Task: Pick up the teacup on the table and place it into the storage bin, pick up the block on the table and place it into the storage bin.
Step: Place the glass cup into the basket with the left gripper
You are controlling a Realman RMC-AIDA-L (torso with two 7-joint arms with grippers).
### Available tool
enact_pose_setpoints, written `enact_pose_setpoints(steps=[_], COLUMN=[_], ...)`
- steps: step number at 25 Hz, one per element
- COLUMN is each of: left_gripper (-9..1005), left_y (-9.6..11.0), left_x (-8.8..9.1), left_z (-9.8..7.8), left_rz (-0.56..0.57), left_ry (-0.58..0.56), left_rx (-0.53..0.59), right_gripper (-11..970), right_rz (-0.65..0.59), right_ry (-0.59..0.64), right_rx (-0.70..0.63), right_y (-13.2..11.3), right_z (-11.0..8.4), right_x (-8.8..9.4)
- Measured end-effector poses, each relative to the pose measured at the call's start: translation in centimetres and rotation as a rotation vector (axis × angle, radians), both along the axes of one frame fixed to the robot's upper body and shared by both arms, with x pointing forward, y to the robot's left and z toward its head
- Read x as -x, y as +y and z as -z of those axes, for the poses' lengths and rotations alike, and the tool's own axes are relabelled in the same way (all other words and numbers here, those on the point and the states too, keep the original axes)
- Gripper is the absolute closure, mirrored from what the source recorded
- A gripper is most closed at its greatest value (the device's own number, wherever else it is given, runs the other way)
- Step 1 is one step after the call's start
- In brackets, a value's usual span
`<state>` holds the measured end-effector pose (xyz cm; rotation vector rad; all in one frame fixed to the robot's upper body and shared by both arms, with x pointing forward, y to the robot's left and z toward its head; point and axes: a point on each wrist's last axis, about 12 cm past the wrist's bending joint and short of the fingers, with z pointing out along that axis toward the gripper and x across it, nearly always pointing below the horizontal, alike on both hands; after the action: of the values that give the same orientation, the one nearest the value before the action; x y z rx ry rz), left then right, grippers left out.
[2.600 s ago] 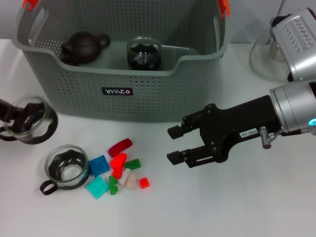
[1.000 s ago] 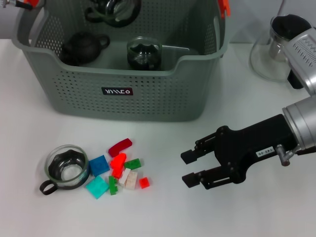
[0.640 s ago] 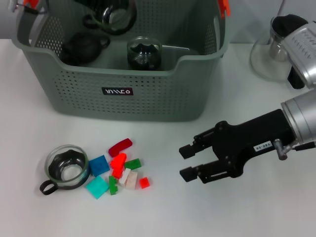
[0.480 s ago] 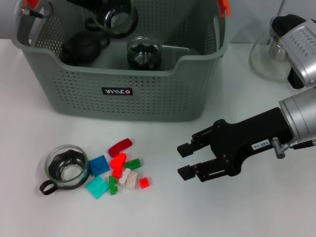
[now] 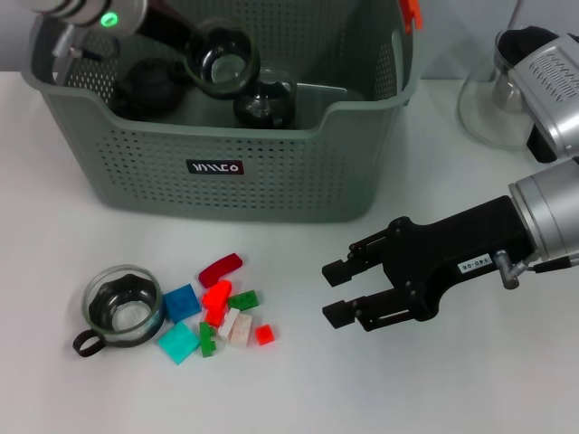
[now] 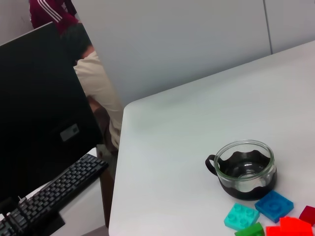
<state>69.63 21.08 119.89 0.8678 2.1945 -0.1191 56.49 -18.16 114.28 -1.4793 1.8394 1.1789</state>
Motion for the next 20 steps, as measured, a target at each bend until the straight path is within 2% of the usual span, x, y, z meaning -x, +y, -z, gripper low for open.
enact_pose_setpoints(steps=[6, 20], left_gripper=[948, 949], left_y=[-1.2, -1.7], left_x=[0.3, 0.5], left_z=[1.0, 1.5], left_rz=[0.02, 0.033], left_ry=[-0.003, 0.012], left_rx=[-0.052, -0.06], right_gripper=[396, 396], right_rz=[0.005, 0.006], right_ry=[-0.003, -0.003], right_rx=[-0.001, 0.0], right_y=[0.0, 0.1], right_z=[0.0, 0.0], right_x=[-0.1, -0.1])
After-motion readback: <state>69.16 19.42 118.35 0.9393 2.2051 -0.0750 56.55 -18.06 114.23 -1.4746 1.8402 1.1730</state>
